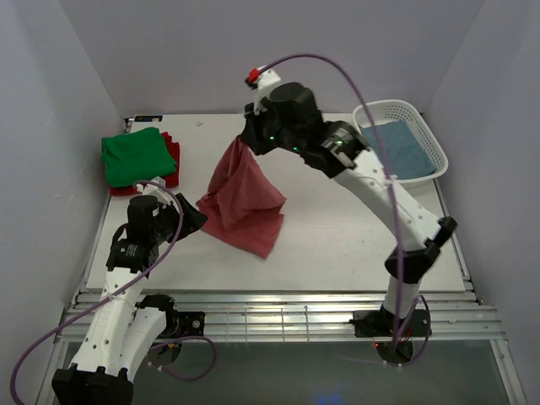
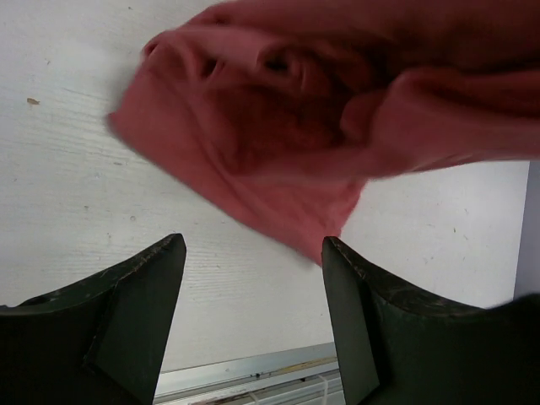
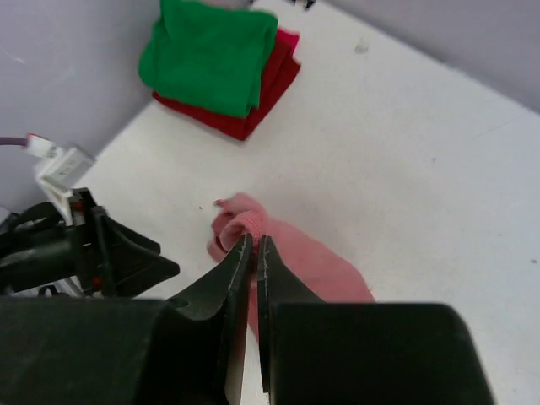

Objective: Fold and stack the t-shirts
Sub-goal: Flatten out the tshirt

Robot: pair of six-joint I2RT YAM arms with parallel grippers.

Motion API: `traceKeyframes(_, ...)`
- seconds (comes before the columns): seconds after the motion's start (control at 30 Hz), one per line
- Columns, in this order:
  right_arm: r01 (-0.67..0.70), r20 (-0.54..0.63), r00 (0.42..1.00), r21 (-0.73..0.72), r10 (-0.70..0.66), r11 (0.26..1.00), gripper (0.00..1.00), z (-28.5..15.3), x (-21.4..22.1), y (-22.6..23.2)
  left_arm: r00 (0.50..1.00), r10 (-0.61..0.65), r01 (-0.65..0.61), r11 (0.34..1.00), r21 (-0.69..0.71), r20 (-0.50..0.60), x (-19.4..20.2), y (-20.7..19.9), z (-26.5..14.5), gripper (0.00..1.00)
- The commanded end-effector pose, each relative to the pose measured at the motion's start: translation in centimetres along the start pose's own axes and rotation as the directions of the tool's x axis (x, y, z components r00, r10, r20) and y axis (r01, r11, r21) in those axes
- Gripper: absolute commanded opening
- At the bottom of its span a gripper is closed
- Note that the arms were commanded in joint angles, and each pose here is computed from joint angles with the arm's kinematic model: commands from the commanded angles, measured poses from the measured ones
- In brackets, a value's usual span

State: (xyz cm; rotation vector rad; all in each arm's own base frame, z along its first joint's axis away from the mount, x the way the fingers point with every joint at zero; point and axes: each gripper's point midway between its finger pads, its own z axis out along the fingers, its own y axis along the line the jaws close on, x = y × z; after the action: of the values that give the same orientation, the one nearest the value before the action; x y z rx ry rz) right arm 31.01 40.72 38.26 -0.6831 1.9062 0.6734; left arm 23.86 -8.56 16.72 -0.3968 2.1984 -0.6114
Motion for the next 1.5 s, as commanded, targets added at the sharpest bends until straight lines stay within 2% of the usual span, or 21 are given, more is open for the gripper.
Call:
traceKeyframes(0.0, -0.018, 0.112, 0.994, 0.115, 0.005, 0.993, 0.08, -9.8, -3.5, -2.2, 0.999, -0.003, 0.003, 1.0, 0.009, 0.054, -1.6, -0.9, -0.8, 0.76)
traceKeyframes(0.1, -0.052, 0.096, 0.995, 0.276, 0.027, 0.96, 0.08, -14.5, -0.2, -6.0, 0.997, -0.015, 0.015, 1.0, 0.011, 0.075, -2.3, -1.3, -1.1, 0.76)
traceKeyframes(0.13, -0.042, 0.038, 0.999, 0.331, 0.031, 0.943, 0.08, -15.9, 3.2, -7.5, 0.997, -0.018, 0.017, 1.0, 0.012, 0.076, -2.4, -1.3, -1.2, 0.76)
traceKeyframes(0.17, -0.053, 0.02, 0.999, 0.408, 0.05, 0.911, 0.08, -16.5, 5.0, -9.3, 0.997, -0.022, 0.02, 1.0, 0.019, 0.081, -2.6, -1.6, -1.3, 0.76)
traceKeyframes(0.23, -0.073, -0.015, 0.996, 0.463, 0.091, 0.883, 0.08, -18.3, 8.4, -11.0, 0.997, -0.026, 0.024, 0.999, 0.032, 0.072, -2.8, -1.9, -0.9, 0.76)
traceKeyframes(0.27, -0.059, -0.093, 0.988, 0.505, 0.122, 0.861, 0.08, -17.5, 12.4, -12.2, 0.998, -0.026, 0.024, 0.999, 0.041, 0.061, -2.7, -2.1, -0.6, 0.76)
traceKeyframes(0.33, -0.067, -0.123, 0.98, 0.536, 0.156, 0.841, 0.08, -17.9, 15.3, -13.0, 0.998, -0.024, 0.021, 0.999, 0.047, 0.061, -3.1, -2.2, 0.4, 0.76)
traceKeyframes(0.37, -0.044, -0.191, 0.96, 0.619, 0.204, 0.784, 0.08, -17.7, 20.0, -15.1, 0.997, -0.024, 0.021, 0.999, 0.041, 0.069, -3.5, -1.9, 2.0, 0.76)
traceKeyframes(0.4, -0.043, -0.191, 0.96, 0.62, 0.205, 0.783, 0.08, -17.7, 20.1, -15.1, 0.996, -0.02, 0.016, 0.998, 0.053, 0.086, -3.9, -2.2, 2.0, 0.76)
traceKeyframes(0.5, -0.007, -0.232, 0.94, 0.719, 0.25, 0.695, 0.08, -18.0, 23.3, -18.2, 0.997, -0.025, 0.021, 0.999, 0.045, 0.076, -5.1, -2.4, 3.7, 0.76)
traceKeyframes(0.6, -0.027, -0.214, 0.931, 0.768, 0.296, 0.64, 0.2, -17.8, 24.7, -20.2, 0.997, -0.018, 0.013, 0.998, 0.066, 0.069, -6.3, -3.7, 4.0, 0.76)
traceKeyframes(0.67, -0.043, -0.199, 0.935, 0.759, 0.295, 0.65, 0.41, -17.3, 24.4, -20.2, 0.998, -0.006, -0.001, 0.995, 0.096, 0.069, -6.4, -4.6, 3.6, 0.75)
traceKeyframes(0.73, -0.076, -0.192, 0.933, 0.721, 0.305, 0.689, 0.48, -16.4, 24.0, -19.4, 1.0, 0.008, -0.011, 0.993, 0.119, 0.026, -4.7, -5.2, 3.5, 0.73)
traceKeyframes(0.83, -0.111, -0.198, 0.928, 0.661, 0.315, 0.742, 0.49, -15.1, 23.8, -18.2, 0.997, 0.011, -0.005, 0.997, 0.081, -0.074, -0.6, -4.9, 3.5, 0.69)
traceKeyframes(0.87, -0.116, -0.207, 0.925, 0.646, 0.32, 0.754, 0.49, -14.8, 24.0, -17.8, 0.992, -0.013, 0.02, 0.998, 0.057, -0.122, 0.9, -4.6, 3.4, 0.6)
traceKeyframes(0.93, -0.15, -0.232, 0.912, 0.579, 0.338, 0.801, 0.49, -13.8, 24.5, -16.2, 0.981, 0.002, 0.006, 0.999, 0.041, -0.194, 4.0, -5.2, 2.9, 0.54)
traceKeyframes(0.97, -0.164, -0.241, 0.908, 0.545, 0.341, 0.822, 0.49, -13.3, 24.7, -15.5, 0.972, -0.036, 0.036, 0.999, -0.002, -0.234, 5.5, -5.1, 2.4, 0.53)
traceKeyframes(1.0, -0.186, -0.231, 0.912, 0.503, 0.338, 0.844, 0.49, -12.7, 24.4, -14.7, 0.959, 0.005, -0.002, 1.0, 0.011, -0.284, 7.8, -6.1, 1.9, 0.53)
traceKeyframes(1.03, -0.201, -0.263, 0.901, 0.452, 0.345, 0.869, 0.49, -12.1, 25.5, -13.4, 0.963, 0.016, -0.028, 0.999, -0.041, -0.268, 8.4, -5.6, 2.0, 0.53)
traceKeyframes(1.23, -0.252, -0.369, 0.845, 0.362, 0.387, 0.897, 0.5, -9.7, 30.7, -11.1, 0.895, 0.099, -0.208, 0.955, -0.21, -0.435, 15.6, -3.9, 2.7, 0.62)
traceKeyframes(1.47, -0.249, -0.478, 0.791, 0.321, 0.383, 0.914, 0.51, -8.3, 35.8, -9.3, 0.893, 0.129, -0.285, 0.904, -0.32, -0.43, 16.3, -2.1, 4.0, 0.69)
